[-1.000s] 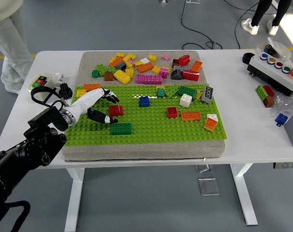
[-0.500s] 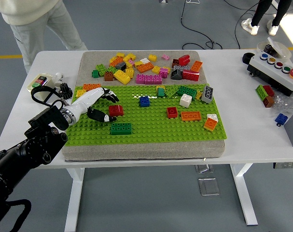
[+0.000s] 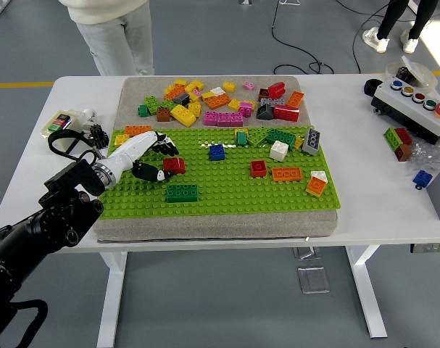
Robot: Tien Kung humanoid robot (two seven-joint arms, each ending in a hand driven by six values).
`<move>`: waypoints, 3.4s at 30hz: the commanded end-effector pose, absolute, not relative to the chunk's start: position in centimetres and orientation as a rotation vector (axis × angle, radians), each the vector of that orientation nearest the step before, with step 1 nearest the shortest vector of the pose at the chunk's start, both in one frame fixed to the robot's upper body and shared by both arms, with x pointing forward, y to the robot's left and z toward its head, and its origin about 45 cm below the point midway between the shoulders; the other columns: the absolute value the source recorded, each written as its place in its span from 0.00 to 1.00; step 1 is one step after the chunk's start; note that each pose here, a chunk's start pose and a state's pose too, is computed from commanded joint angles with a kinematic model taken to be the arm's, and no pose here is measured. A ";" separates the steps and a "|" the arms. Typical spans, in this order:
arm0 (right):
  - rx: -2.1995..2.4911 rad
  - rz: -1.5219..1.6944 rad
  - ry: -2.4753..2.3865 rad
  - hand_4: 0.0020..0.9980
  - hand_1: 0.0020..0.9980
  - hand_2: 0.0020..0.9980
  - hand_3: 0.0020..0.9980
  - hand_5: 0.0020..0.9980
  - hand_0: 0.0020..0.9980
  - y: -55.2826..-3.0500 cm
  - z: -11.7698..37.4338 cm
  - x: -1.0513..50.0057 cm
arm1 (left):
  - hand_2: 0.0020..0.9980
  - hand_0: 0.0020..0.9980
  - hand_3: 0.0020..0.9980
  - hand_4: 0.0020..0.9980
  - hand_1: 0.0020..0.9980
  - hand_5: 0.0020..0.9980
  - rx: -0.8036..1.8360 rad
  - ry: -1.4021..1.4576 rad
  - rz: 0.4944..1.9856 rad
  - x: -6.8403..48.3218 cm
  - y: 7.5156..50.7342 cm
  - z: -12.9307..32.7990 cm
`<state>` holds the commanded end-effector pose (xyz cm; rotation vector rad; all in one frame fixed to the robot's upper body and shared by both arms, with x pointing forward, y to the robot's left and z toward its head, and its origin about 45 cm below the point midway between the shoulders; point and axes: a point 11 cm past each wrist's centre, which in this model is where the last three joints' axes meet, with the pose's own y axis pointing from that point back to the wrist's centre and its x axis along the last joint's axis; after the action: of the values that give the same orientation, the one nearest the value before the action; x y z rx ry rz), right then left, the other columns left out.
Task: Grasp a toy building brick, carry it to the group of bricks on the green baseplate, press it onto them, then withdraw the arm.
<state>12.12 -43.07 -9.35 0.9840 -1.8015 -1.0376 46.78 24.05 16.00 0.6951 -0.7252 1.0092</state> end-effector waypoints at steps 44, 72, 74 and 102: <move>0.980 -1.035 -1.801 0.91 0.68 0.72 0.64 0.50 0.76 -43.2 -9.3 12.0 | 0.58 0.59 0.54 0.75 0.57 0.00 0.638 -0.743 1.043 46.1 24.8 17.4; 0.975 -1.034 -1.820 0.91 0.68 0.72 0.64 0.50 0.75 -43.6 -9.2 12.0 | 0.58 0.61 0.54 0.78 0.60 0.00 0.593 -0.755 1.023 45.6 24.3 19.0; 0.974 -1.034 -1.820 0.91 0.68 0.72 0.64 0.50 0.75 -43.6 -9.2 12.0 | 0.58 0.61 0.54 0.78 0.60 0.00 0.607 -0.737 1.009 45.7 24.5 18.6; 0.979 -1.034 -1.801 0.91 0.68 0.72 0.64 0.50 0.76 -43.2 -9.3 12.1 | 0.61 0.68 0.57 0.88 0.66 0.00 0.663 -0.670 0.969 45.8 24.5 16.6</move>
<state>12.11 -43.25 -9.28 0.9794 -1.8013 -1.0338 45.78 24.53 16.65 0.6632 -0.6700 0.9687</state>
